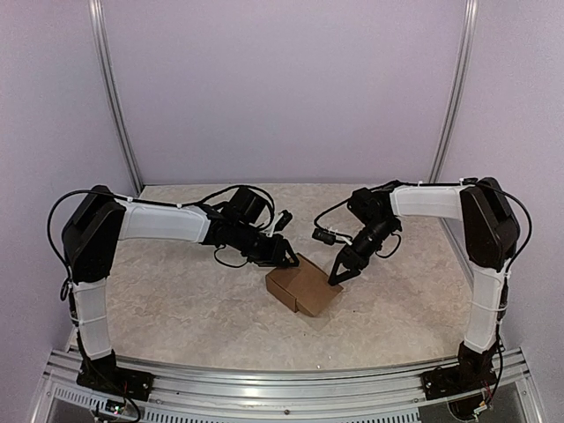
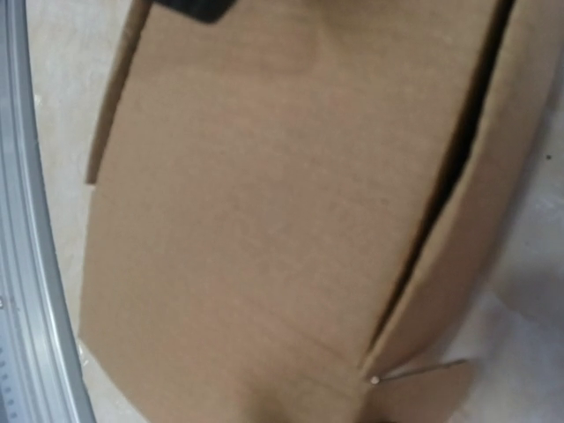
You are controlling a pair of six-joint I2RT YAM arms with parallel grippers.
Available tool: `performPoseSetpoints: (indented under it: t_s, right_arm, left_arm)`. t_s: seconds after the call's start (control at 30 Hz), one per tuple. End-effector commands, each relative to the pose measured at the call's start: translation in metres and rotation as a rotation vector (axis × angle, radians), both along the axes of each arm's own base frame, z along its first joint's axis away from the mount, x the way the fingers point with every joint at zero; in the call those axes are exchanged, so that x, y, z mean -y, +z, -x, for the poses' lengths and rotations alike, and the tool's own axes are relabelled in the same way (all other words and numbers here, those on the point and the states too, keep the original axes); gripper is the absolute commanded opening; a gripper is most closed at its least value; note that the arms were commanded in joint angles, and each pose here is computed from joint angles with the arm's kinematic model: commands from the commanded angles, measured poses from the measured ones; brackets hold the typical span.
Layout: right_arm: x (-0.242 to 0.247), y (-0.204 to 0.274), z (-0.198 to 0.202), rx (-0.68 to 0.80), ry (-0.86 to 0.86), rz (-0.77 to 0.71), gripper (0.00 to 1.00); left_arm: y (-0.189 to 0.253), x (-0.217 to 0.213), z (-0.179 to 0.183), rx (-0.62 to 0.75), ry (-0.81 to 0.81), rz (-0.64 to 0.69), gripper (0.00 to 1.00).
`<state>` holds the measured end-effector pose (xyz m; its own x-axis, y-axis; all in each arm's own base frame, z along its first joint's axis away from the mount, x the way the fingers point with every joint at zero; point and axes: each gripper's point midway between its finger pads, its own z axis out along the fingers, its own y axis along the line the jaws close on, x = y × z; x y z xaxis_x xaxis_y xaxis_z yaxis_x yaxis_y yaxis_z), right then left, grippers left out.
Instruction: Fold the paper box
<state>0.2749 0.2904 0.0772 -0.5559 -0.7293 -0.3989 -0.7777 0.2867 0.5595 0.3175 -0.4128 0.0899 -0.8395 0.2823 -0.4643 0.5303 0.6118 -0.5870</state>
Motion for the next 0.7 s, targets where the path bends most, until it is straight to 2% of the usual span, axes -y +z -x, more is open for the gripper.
performPoseSetpoints:
  t_s: [0.0, 0.13, 0.27, 0.53, 0.67]
  right_arm:
    - [0.005, -0.004, -0.002, -0.018, -0.017, 0.024, 0.45]
    - [0.004, -0.002, -0.008, 0.006, -0.033, 0.028, 0.46]
    - [0.004, -0.013, -0.002, -0.072, -0.040, 0.041, 0.45]
    - [0.002, -0.020, 0.014, -0.214, -0.026, 0.006, 0.32]
    - [0.002, -0.019, 0.016, -0.291, -0.033, -0.025, 0.23]
  left_arm:
    - [-0.032, -0.012, 0.012, -0.059, -0.006, -0.073, 0.36]
    - [-0.035, -0.013, 0.012, -0.065, -0.004, -0.078, 0.36]
    - [-0.037, -0.014, 0.012, -0.069, 0.003, -0.081, 0.36]
    - [-0.040, -0.017, 0.012, -0.075, 0.014, -0.088, 0.36]
    - [-0.039, -0.017, 0.012, -0.076, 0.015, -0.088, 0.36]
